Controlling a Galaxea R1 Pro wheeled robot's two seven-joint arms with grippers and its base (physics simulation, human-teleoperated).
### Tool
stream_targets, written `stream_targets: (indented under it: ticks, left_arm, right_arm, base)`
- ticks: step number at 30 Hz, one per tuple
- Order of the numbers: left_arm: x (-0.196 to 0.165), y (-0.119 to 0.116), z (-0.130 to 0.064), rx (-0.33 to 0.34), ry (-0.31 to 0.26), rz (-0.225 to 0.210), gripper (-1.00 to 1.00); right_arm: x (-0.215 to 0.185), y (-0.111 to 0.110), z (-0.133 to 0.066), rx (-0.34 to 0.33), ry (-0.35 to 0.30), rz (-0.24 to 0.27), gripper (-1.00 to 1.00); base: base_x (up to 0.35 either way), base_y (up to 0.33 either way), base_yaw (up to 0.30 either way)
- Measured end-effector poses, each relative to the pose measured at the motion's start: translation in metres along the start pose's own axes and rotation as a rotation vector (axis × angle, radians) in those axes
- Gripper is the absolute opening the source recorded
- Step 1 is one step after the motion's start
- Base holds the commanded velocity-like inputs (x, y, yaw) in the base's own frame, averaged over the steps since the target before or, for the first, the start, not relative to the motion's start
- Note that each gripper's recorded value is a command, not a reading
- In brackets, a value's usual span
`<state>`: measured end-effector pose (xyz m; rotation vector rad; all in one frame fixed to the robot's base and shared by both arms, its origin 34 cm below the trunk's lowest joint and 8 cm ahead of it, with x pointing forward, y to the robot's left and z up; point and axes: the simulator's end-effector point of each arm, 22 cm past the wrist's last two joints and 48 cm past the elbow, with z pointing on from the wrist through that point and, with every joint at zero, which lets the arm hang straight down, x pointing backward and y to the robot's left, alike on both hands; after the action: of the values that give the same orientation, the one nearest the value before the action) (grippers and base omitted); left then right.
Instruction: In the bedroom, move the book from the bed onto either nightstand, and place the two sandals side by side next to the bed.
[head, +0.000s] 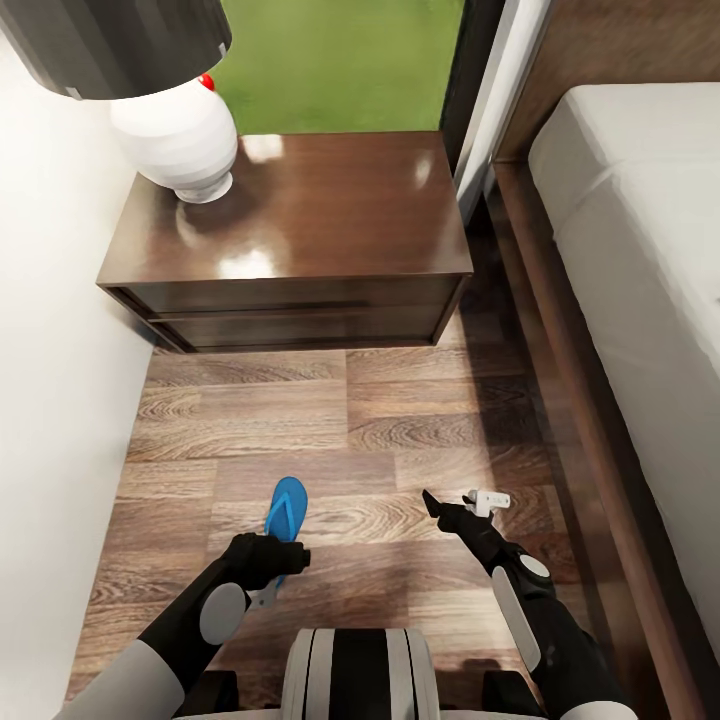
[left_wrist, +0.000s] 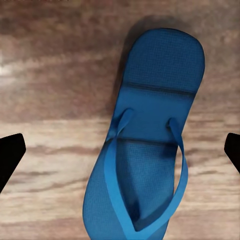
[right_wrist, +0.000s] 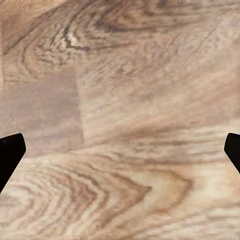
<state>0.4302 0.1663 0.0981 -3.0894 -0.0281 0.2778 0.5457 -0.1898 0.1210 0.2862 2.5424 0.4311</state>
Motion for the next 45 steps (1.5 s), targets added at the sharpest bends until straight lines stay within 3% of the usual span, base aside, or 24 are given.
stream_targets:
  ticks: [45]
  left_arm:
    - [0.0000, 0.0009, -0.0003, -0.001, 0.000, 0.000, 1.00]
  right_arm:
    - [-0.0005, 0.0000, -0.0002, 0.000, -0.001, -0.001, 1.00]
  base:
    - [0.051, -0.038, 0.000]
